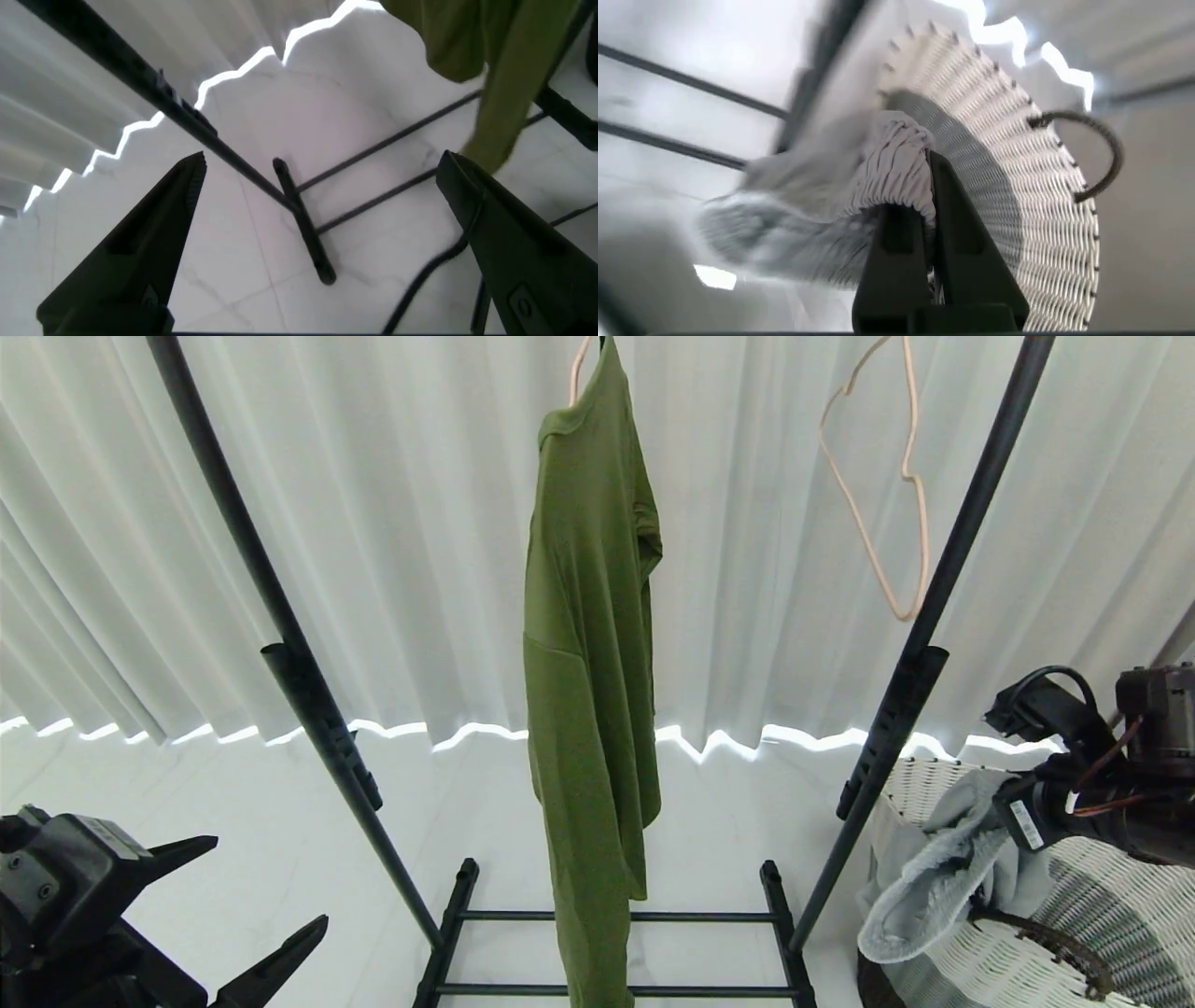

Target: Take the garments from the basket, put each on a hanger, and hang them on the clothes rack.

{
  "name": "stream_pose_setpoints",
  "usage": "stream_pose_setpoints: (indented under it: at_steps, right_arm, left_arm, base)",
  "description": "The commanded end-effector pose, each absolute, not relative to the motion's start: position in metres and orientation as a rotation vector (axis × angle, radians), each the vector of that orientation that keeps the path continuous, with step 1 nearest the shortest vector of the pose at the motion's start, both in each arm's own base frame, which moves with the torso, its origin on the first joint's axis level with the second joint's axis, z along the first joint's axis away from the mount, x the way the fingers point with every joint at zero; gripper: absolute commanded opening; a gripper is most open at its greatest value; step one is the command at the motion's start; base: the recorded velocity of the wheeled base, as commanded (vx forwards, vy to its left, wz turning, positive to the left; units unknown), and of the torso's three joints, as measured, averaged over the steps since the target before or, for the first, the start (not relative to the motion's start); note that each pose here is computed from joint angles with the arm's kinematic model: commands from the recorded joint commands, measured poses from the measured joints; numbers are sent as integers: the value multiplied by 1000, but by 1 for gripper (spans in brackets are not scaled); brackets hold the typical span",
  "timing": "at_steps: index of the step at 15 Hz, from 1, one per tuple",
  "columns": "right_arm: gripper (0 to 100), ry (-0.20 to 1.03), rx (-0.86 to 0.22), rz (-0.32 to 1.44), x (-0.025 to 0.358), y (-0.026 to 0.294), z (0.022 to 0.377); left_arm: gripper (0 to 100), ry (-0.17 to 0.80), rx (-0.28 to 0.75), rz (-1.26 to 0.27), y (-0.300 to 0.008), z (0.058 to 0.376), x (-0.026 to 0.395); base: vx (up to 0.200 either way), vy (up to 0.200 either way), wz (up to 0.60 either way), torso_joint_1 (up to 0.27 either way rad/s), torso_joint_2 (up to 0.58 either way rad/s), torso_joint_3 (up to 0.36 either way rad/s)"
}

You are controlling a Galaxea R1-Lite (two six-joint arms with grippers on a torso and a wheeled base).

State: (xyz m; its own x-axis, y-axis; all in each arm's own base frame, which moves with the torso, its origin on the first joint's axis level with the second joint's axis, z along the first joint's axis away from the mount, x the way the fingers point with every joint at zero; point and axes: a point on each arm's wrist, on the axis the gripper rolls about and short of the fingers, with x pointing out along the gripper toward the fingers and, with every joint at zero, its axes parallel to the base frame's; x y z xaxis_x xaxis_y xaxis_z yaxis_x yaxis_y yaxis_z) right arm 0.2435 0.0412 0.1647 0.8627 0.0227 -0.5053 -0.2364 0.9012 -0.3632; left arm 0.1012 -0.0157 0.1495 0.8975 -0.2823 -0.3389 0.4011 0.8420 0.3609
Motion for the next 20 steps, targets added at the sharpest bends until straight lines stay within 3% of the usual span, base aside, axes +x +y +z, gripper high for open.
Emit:
stream_pose_setpoints:
  at_steps: [1, 8, 10, 14, 15, 18, 20]
  right_arm:
    - [0, 387, -421, 190, 225, 55, 201]
    - [0, 286, -444, 382, 190, 92, 230]
    - [0, 267, -441, 429, 185, 101, 233]
    - [0, 215, -398, 540, 171, 124, 244]
    - [0, 211, -390, 554, 170, 127, 245]
    - [0, 180, -348, 595, 165, 136, 255]
    - [0, 156, -298, 630, 158, 142, 264]
  left_arm:
    - [100, 286, 438, -368, -16, 147, 99]
    - [100, 289, 434, -379, -16, 144, 97]
    - [100, 285, 437, -399, -18, 144, 97]
    - [100, 259, 442, -599, -38, 145, 95]
    - [100, 259, 425, -635, -43, 146, 95]
    - [100, 276, 244, -790, -72, 165, 102]
    - [100, 310, 226, -861, -91, 170, 111]
  base:
    - [-200, 0, 0, -2, 2, 7]
    - [-200, 0, 0, 2, 2, 0]
    - [0, 0, 0, 0, 0, 0]
    - [0, 0, 0, 0, 0, 0]
    - [0, 0, 0, 0, 0, 0]
    - [0, 0, 0, 0, 0, 0]
    - [0, 0, 0, 0, 0, 0]
